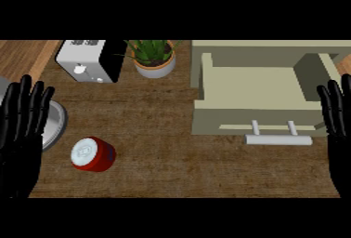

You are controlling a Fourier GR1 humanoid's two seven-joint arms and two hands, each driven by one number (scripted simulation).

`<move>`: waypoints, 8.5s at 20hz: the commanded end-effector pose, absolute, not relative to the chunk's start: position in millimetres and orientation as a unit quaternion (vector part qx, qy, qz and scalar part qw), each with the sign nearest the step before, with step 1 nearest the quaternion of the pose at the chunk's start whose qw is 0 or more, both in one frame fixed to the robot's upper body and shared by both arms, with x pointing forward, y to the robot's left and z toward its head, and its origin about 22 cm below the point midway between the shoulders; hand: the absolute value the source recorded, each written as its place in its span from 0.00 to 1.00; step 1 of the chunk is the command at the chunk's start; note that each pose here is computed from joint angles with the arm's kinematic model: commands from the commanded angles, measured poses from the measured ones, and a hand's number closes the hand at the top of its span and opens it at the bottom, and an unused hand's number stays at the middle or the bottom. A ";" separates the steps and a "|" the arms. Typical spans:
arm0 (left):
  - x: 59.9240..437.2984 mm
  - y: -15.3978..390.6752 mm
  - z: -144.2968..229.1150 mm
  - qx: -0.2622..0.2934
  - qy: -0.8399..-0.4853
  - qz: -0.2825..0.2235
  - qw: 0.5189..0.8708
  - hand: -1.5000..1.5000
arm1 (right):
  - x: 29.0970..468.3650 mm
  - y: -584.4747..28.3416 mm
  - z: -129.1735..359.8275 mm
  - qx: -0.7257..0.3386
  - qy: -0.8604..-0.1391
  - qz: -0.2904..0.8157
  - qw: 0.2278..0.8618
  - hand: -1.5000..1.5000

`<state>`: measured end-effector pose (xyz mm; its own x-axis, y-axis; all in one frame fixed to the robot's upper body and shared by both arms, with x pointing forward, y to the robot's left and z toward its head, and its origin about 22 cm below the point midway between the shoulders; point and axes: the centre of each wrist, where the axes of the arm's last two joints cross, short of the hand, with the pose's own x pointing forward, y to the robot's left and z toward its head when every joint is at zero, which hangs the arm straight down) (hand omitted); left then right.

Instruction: Pick up the can, place it into the drawer and close the drawer

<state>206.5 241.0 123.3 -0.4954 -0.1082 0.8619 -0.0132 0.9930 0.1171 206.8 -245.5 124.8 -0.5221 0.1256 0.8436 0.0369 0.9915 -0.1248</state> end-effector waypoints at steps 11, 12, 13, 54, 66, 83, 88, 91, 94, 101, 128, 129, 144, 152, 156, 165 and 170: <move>143.1 248.9 91.8 0.295 -0.685 0.264 0.612 0.00 | 198.5 -259.4 99.6 -0.076 -0.782 -0.039 0.617 0.00; 140.6 246.2 101.5 0.292 -0.685 0.279 0.606 0.00 | 197.1 -255.3 102.2 -0.061 -0.782 -0.039 0.619 0.00; 134.7 231.0 101.6 0.295 -0.689 0.282 0.599 0.00 | 206.0 -268.3 108.1 -0.082 -0.782 -0.032 0.616 0.00; 173.4 194.4 -49.0 0.354 -0.600 0.303 0.650 0.00 | 171.1 -302.8 114.5 -0.082 -0.790 -0.039 0.606 0.00; 178.9 208.9 -94.6 0.331 -0.584 0.330 0.664 0.00 | 155.6 -306.4 127.0 -0.088 -0.792 -0.027 0.604 0.00; 196.4 242.8 -140.9 0.309 -0.601 0.315 0.667 0.00 | 174.9 -302.7 114.9 -0.092 -0.791 -0.016 0.605 0.00; 225.9 250.8 -118.6 0.268 -0.623 0.291 0.675 0.00 | 163.5 -300.3 134.4 -0.099 -0.797 -0.025 0.596 0.00; 226.0 273.1 -141.4 0.244 -0.629 0.306 0.672 1.00 | 169.0 -310.5 142.9 -0.101 -0.797 -0.030 0.594 0.00; 225.7 253.6 -132.7 0.232 -0.649 0.289 0.664 1.00 | 170.9 -298.7 132.6 -0.098 -0.797 -0.033 0.595 0.00; 266.1 251.4 -116.1 0.184 -0.677 0.244 0.670 1.00 | 162.2 -301.0 135.8 -0.107 -0.794 -0.024 0.598 0.00; 402.0 119.2 81.1 -0.075 -0.748 -0.025 0.659 1.00 | 168.9 -299.8 145.7 -0.127 -0.806 -0.028 0.577 0.00; 391.4 114.7 81.0 -0.074 -0.746 -0.028 0.661 1.00 | 163.9 -294.3 151.1 -0.130 -0.803 -0.030 0.580 0.00; 412.9 27.5 223.7 -0.068 -0.761 -0.065 0.642 1.00 | 172.6 -285.6 157.3 -0.124 -0.803 -0.027 0.583 0.00; 427.3 9.2 230.6 -0.047 -0.747 -0.087 0.658 1.00 | 172.8 -293.9 165.9 -0.127 -0.810 -0.025 0.572 0.00; 424.3 -11.4 253.2 -0.030 -0.744 -0.096 0.661 1.00 | 163.5 -284.3 165.2 -0.109 -0.813 -0.018 0.572 0.00; 431.5 -18.2 250.2 0.007 -0.743 -0.092 0.663 1.00 | 183.7 -300.0 168.9 -0.103 -0.817 -0.011 0.567 0.00; 436.0 -16.5 247.6 0.043 -0.748 -0.071 0.659 0.00 | 182.1 -298.8 162.2 -0.116 -0.810 -0.008 0.575 0.00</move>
<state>431.5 -18.4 248.5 -0.1269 -0.1389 0.9821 0.0784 0.9856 0.1496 182.3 -295.0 167.8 -0.3248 0.1668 0.9310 0.1865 0.9763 -0.1099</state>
